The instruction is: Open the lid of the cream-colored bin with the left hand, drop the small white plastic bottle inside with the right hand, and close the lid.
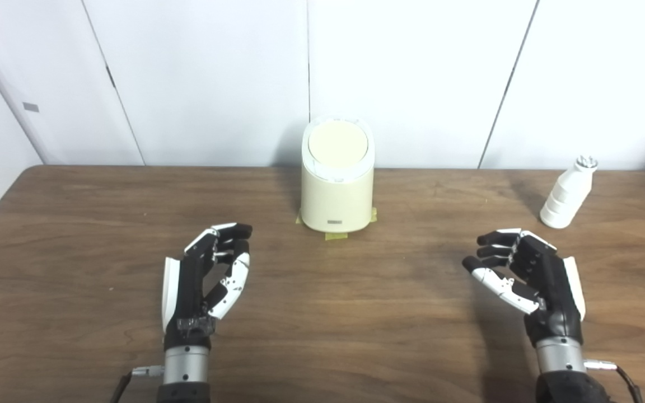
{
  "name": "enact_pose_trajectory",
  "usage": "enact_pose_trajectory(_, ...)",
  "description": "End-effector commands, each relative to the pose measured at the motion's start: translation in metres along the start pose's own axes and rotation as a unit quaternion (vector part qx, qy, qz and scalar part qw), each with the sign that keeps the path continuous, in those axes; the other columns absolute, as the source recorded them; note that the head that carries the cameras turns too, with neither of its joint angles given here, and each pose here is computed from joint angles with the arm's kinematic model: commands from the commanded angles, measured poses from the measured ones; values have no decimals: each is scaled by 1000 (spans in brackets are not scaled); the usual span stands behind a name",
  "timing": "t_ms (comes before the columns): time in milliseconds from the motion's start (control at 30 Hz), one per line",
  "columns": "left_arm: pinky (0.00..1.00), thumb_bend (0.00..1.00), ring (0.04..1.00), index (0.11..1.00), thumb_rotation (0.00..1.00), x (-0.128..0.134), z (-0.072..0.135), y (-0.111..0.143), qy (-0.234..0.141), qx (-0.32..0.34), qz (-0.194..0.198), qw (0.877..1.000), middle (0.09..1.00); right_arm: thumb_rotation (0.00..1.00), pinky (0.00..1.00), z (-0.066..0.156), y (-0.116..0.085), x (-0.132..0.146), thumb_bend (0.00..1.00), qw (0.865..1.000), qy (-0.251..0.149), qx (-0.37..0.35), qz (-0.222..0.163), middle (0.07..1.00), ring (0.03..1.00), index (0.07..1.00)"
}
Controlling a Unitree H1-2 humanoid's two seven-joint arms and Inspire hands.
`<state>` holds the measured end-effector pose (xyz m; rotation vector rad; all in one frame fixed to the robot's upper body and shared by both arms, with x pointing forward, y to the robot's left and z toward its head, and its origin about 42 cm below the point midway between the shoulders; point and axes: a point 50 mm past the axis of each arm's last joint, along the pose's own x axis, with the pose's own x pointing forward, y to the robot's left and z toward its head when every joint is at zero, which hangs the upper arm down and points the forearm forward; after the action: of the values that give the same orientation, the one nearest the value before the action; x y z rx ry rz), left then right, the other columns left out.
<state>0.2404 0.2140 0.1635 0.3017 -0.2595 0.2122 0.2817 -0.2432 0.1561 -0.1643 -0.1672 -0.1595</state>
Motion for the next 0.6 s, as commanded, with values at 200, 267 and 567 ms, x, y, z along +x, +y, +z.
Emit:
enact_pose_trajectory(200, 564, 238, 649, 656, 373, -21, -5, 12, 5, 18, -1, 1000, 674, 141, 475, 16, 2, 8, 482, 999, -40, 4, -1, 575, 548, 491)
enact_pose_trajectory(267, 566, 237, 650, 656, 375, -21, -5, 12, 5, 18, -1, 1000, 675, 142, 476, 16, 2, 8, 482, 999, -39, 4, 1, 576, 551, 491)
enact_pose_trajectory(567, 560, 236, 646, 655, 353, -20, -7, 12, 4, 17, 1, 1000, 674, 142, 473, 15, 3, 9, 482, 999, -38, 2, -1, 576, 548, 491)
